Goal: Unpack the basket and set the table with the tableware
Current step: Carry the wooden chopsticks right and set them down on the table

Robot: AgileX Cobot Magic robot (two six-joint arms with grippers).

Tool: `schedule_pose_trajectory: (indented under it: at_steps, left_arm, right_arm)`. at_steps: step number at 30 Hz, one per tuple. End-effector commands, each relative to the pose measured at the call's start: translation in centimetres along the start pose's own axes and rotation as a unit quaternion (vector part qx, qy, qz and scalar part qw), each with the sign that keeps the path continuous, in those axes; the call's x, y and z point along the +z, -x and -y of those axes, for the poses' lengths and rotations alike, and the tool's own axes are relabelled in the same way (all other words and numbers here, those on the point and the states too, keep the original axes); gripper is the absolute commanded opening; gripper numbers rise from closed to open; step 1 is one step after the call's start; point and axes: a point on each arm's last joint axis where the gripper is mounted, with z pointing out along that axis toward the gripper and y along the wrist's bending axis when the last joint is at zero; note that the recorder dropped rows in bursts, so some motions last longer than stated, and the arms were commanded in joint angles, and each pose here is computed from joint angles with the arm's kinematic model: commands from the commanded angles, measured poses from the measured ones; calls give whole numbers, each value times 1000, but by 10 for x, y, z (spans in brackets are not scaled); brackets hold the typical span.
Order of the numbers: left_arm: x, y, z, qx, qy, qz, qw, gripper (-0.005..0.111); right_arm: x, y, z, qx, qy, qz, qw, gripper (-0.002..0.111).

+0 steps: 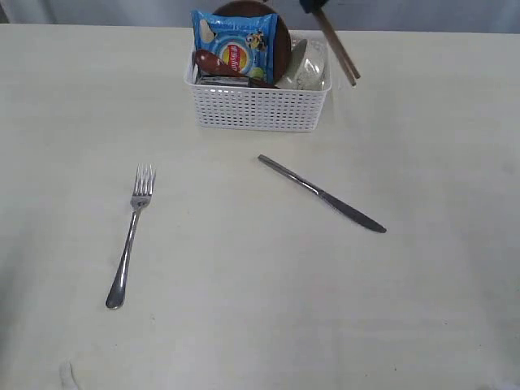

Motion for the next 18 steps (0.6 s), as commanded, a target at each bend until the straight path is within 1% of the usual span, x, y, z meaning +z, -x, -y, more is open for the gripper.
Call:
schedule_pose_trajectory:
  at_steps: [1,2,5,7,11,13,16,18]
  left_arm:
    - [0,-1,0,-1,-3,0,1000,0]
    - [0,-1,0,-1,-3,0,1000,0]
    - [0,-1,0,-1,-3,0,1000,0]
    - [0,-1,0,-1,-3,0,1000,0]
    - [0,-1,0,-1,-3,0,1000,0]
    - [0,-1,0,-1,-3,0,1000,0]
    - [0,-1,0,-1,-3,0,1000,0]
    - [0,-1,0,-1,-3,0,1000,0]
  right_arm:
    - [-7,-16,47,88,-24,-50,995,0]
    - [-6,-18,55,100,-23,-51,993,0]
    - [4,-37,75,147,4,-80,986,0]
    - [17,-55,87,173,14,-112,978,0]
    - [42,-93,103,201,16,-182,963,0]
    - [55,-115,104,217,29,-213,952,0]
    - [76,-137,101,230,50,-215,948,0]
    - [88,-151,94,234,55,-220,946,0]
